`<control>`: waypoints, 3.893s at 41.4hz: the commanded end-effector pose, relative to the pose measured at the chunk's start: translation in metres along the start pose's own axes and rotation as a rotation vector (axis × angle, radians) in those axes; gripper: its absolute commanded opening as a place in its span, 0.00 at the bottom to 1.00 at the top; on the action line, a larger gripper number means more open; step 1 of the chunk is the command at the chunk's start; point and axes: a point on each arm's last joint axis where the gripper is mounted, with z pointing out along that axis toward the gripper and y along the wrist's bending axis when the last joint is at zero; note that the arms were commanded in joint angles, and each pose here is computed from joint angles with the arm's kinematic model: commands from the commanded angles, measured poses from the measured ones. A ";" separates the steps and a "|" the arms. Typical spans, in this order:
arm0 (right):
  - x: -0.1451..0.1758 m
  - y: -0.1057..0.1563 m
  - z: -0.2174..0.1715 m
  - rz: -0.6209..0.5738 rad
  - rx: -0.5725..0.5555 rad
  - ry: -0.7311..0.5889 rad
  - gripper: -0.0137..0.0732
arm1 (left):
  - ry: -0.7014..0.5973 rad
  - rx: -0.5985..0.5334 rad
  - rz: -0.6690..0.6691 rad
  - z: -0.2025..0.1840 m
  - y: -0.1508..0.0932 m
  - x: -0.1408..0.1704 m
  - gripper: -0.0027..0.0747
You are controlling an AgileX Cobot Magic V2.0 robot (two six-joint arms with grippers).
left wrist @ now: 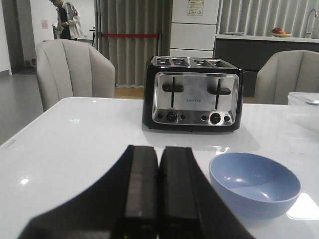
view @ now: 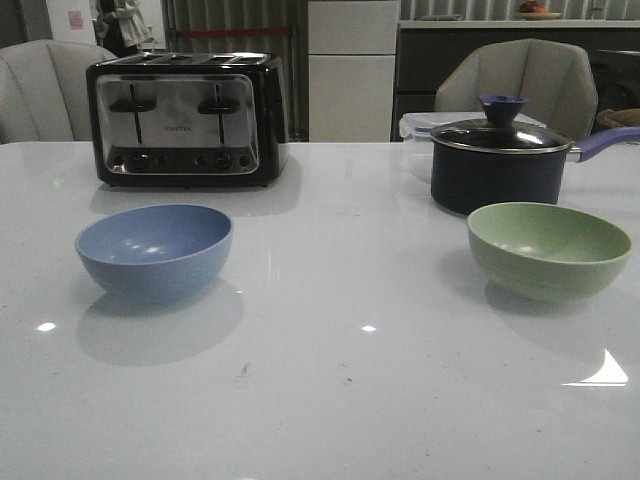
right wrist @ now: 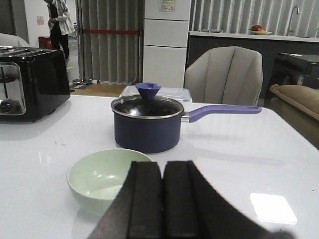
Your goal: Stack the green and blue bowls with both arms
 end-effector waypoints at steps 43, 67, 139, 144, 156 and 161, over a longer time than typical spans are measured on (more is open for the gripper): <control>-0.045 0.000 -0.007 -0.010 0.004 -0.147 0.22 | -0.244 0.006 0.024 -0.008 -0.001 -0.044 0.15; -0.148 0.001 0.018 -0.011 -0.011 0.279 0.22 | 0.071 -0.010 0.046 0.007 -0.004 -0.159 0.15; -0.012 -0.006 0.296 0.184 -0.018 1.115 0.84 | 0.533 -0.007 0.098 0.070 -0.002 -0.115 0.76; 0.004 -0.008 0.312 0.172 -0.019 1.145 0.84 | 0.533 -0.007 0.098 0.070 -0.002 -0.115 0.76; 0.021 -0.011 0.329 0.115 -0.015 1.164 0.64 | 0.537 -0.006 0.097 0.069 -0.002 -0.114 0.76; 0.021 -0.012 0.329 0.114 -0.014 1.158 0.46 | 0.537 -0.005 0.093 0.069 -0.003 -0.114 0.76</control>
